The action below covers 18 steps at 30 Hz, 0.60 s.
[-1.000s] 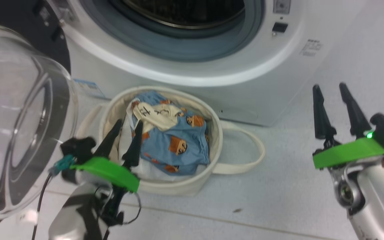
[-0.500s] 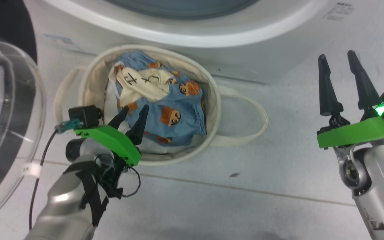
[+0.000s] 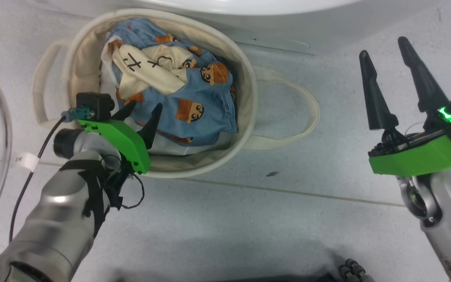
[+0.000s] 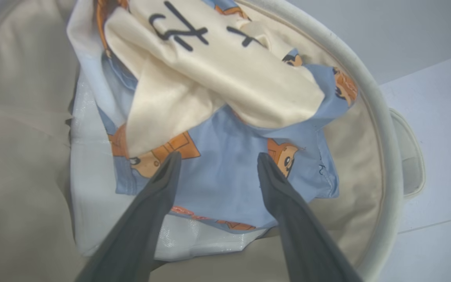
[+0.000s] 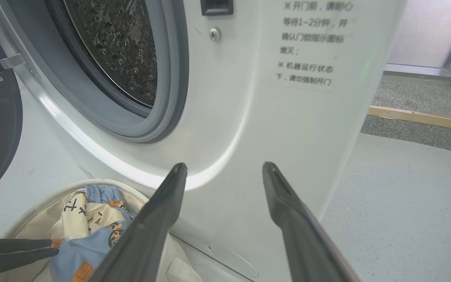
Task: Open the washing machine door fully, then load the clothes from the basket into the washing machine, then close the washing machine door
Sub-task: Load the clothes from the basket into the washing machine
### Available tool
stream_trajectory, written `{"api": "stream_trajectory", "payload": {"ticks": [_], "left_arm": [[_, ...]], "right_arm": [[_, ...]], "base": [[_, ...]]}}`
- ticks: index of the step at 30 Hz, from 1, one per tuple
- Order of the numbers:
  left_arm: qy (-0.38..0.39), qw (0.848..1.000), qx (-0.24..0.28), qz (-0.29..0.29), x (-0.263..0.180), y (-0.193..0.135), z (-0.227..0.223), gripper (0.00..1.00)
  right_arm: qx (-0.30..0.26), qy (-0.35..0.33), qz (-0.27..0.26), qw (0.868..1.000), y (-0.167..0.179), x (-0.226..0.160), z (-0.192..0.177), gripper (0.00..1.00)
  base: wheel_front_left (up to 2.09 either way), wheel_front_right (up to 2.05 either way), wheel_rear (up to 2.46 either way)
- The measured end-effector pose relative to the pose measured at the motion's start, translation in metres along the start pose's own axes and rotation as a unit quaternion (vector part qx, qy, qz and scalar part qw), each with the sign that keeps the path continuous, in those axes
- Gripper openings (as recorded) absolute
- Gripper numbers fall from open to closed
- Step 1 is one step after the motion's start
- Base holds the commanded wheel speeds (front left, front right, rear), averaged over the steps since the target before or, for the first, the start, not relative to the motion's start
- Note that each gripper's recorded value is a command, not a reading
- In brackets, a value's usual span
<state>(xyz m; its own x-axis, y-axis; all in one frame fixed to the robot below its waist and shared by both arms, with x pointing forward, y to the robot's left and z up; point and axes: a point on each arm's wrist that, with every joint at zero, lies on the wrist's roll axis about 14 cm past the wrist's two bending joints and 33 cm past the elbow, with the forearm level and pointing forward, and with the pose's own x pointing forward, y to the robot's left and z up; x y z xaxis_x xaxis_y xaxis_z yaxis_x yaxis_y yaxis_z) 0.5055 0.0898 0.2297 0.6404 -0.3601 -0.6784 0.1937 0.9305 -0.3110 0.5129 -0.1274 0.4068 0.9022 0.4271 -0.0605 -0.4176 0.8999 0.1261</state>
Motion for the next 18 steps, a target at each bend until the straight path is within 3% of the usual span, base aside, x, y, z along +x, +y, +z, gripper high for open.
{"api": "stream_trajectory", "payload": {"ticks": [11,18], "left_arm": [[0.026,0.999,0.036,-0.016,0.031,0.003,-0.013,1.00],[0.016,0.999,0.033,-0.010,0.057,0.012,-0.004,1.00]], "right_arm": [[-0.010,-0.030,0.024,0.999,0.003,0.001,0.013,1.00],[-0.002,0.013,-0.012,1.000,-0.019,-0.012,-0.019,1.00]], "base": [[0.00,0.00,0.00],[0.00,0.00,0.00]]}}
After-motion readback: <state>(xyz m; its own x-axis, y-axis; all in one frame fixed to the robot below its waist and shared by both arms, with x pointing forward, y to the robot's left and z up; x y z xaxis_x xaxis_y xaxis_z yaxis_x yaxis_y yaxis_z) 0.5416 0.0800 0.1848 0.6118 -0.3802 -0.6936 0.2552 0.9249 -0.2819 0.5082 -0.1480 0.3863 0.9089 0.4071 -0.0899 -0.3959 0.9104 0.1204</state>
